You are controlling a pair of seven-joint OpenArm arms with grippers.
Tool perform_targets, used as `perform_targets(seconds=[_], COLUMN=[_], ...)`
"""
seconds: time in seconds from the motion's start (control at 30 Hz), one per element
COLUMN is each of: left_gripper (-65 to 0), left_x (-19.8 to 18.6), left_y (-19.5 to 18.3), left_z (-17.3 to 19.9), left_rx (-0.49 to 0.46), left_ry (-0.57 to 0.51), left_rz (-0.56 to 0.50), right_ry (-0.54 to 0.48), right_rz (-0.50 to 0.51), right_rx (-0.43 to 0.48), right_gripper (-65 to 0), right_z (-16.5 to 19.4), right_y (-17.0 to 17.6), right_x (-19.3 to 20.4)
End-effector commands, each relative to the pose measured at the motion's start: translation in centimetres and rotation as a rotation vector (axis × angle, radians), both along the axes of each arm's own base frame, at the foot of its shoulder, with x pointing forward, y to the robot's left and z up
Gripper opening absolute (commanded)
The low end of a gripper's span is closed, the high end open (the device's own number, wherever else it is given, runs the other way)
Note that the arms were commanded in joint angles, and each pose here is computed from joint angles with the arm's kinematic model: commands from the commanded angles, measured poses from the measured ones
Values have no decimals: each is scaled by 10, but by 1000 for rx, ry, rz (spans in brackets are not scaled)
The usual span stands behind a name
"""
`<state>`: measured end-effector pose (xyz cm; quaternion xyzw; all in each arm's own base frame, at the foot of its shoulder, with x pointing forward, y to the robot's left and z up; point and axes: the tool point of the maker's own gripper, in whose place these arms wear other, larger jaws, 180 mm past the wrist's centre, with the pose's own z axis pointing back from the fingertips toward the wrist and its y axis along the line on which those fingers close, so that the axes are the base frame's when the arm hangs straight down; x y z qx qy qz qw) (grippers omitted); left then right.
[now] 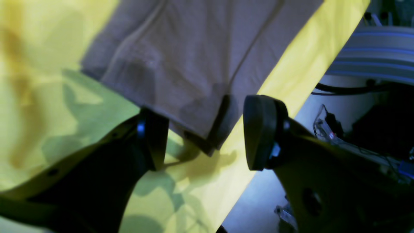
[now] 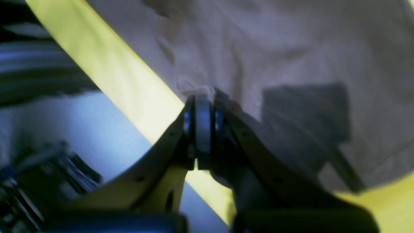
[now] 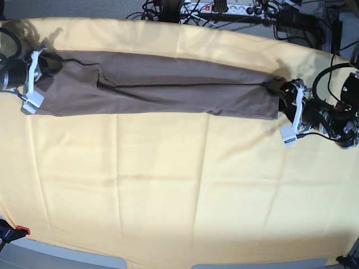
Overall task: Fold the T-shirt properly
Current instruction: 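Lower the folded edge onto the shirt and open both grippers, then move the left gripper to the hem end of the folded strip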
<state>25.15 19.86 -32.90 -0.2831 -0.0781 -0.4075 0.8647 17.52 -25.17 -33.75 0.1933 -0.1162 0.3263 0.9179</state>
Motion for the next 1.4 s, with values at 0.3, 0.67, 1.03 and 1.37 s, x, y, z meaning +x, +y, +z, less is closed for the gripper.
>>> perform_targets(seconds=[0.3, 0.67, 1.03, 1.37], left_gripper=[-271, -271, -271, -271], left_x=[48, 93, 72, 36], left_y=[20, 65, 103, 121], left_z=[55, 139, 128, 76], left_rx=[-49, -129, -131, -157], left_ry=[-202, -454, -450, -358], left_rz=[106, 351, 509, 708], right_ry=[-28, -222, -331, -246], right_rz=[12, -28, -306, -441], right_rx=[-220, 67, 113, 84], right_gripper=[-449, -376, -650, -650], right_z=[-2, 69, 24, -29], right_y=[-40, -7, -9, -16], right_x=[8, 38, 52, 38])
